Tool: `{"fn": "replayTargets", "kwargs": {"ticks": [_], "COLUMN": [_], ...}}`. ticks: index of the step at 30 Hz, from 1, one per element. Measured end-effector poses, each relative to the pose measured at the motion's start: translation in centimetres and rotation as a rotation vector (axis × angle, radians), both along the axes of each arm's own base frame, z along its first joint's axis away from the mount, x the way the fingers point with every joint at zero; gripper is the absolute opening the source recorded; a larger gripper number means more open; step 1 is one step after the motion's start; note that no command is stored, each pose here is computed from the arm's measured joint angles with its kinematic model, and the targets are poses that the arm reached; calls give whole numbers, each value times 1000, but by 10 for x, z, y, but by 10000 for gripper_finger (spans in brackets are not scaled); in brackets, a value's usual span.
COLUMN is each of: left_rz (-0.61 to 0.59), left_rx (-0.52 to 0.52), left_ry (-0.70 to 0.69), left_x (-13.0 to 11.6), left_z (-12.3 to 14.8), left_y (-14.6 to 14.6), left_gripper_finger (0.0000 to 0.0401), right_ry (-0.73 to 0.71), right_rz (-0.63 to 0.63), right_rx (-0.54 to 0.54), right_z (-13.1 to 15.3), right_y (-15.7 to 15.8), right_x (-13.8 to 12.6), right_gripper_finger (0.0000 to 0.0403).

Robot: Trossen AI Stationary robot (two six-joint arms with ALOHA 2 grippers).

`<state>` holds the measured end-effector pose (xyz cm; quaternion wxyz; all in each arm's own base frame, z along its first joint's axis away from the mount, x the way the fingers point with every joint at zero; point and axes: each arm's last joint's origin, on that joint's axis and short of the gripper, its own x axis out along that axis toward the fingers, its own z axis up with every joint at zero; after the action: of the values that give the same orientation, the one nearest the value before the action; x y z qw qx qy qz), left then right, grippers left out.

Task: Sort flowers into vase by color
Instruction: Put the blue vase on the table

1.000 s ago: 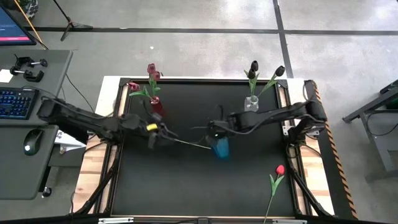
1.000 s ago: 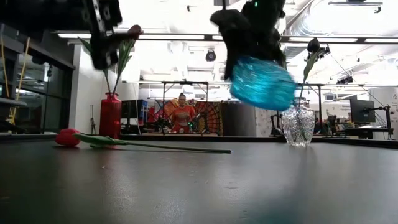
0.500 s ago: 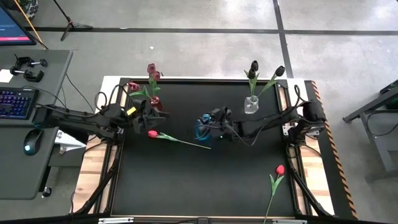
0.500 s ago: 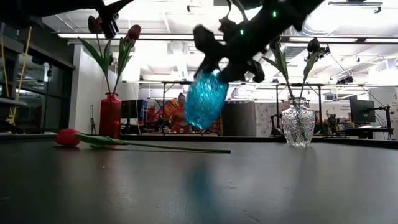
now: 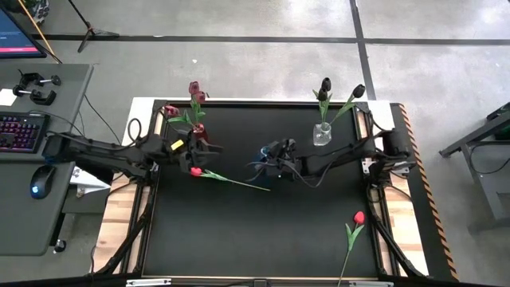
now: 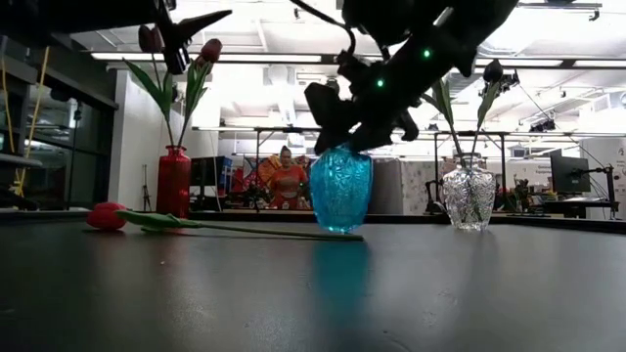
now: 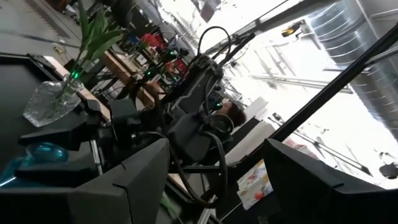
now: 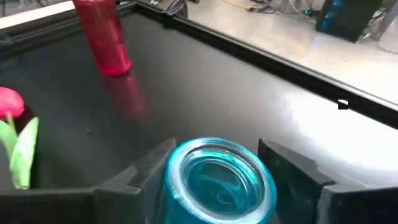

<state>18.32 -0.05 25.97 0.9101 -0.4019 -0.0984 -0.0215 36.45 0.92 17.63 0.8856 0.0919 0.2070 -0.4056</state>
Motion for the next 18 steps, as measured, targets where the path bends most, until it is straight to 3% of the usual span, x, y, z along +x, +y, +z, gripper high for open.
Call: {"fn": "replayTargets", "kwargs": {"ticks": [8, 18], "left_rz": [-1, -1], "left_rx": [0, 0], "left_ry": [19, 18], "left_x": [3, 3], "left_z": [-3, -3], "left_y": [0, 0], "left_gripper_finger": [248, 248], "right_ry": [-4, -20], "right_rz": [51, 142], "right_rx": [75, 112], "right_z": [-9, 4], "right_y": [4, 14], "right_x": [3, 1], "right_gripper_finger": [234, 237]}}
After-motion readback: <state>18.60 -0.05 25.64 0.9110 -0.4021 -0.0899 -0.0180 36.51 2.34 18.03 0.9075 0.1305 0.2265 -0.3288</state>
